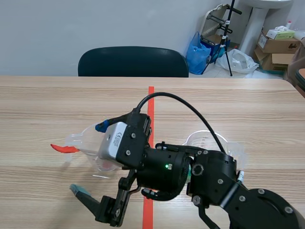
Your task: Do the redox reaction experiment
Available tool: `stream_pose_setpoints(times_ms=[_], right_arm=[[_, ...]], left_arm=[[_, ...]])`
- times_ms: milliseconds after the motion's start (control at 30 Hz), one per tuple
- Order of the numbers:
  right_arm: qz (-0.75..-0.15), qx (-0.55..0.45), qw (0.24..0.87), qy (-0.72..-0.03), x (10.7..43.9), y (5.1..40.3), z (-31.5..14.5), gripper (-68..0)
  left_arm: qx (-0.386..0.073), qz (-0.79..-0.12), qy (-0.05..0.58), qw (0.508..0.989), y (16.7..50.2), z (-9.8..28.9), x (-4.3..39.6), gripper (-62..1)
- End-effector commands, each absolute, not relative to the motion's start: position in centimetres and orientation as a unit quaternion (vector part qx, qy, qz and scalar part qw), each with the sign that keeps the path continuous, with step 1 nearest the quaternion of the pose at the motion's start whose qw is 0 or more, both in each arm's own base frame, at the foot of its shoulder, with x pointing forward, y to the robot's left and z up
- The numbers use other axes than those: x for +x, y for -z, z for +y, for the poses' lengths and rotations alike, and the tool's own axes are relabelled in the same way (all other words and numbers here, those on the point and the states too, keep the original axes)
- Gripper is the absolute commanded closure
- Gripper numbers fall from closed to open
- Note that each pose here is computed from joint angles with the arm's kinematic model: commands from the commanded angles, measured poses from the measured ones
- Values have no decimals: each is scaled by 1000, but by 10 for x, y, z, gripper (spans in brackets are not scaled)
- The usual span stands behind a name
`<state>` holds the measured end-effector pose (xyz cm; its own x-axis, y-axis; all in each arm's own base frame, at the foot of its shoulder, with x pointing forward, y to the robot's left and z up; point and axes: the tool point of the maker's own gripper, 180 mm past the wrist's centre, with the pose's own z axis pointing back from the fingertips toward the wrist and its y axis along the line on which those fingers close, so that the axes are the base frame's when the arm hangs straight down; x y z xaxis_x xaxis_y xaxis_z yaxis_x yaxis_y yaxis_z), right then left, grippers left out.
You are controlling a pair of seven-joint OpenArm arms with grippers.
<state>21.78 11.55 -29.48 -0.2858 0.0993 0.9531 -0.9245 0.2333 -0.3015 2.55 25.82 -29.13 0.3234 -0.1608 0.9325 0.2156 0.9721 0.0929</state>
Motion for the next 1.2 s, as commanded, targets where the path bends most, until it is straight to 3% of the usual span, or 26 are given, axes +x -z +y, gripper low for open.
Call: stream_pose_setpoints(times_ms=[0,133,533,733,900,1167], right_arm=[[-633,337,466,-517,218,274,111,-679],[-640,333,466,-512,209,262,95,-679],[-681,272,545,-406,231,224,26,-679],[-696,218,580,-363,235,208,-10,-679],[-698,179,603,-342,232,197,-34,-679],[-708,143,625,-297,228,172,-73,-679]], left_arm=[[-12,-596,105,796,280,254,31,-623],[4,-606,126,785,277,234,34,-623],[20,-608,162,777,275,179,30,-623],[85,-612,169,768,269,199,34,-623],[185,-618,158,748,255,249,49,-623],[186,-618,182,742,254,257,61,-623]])
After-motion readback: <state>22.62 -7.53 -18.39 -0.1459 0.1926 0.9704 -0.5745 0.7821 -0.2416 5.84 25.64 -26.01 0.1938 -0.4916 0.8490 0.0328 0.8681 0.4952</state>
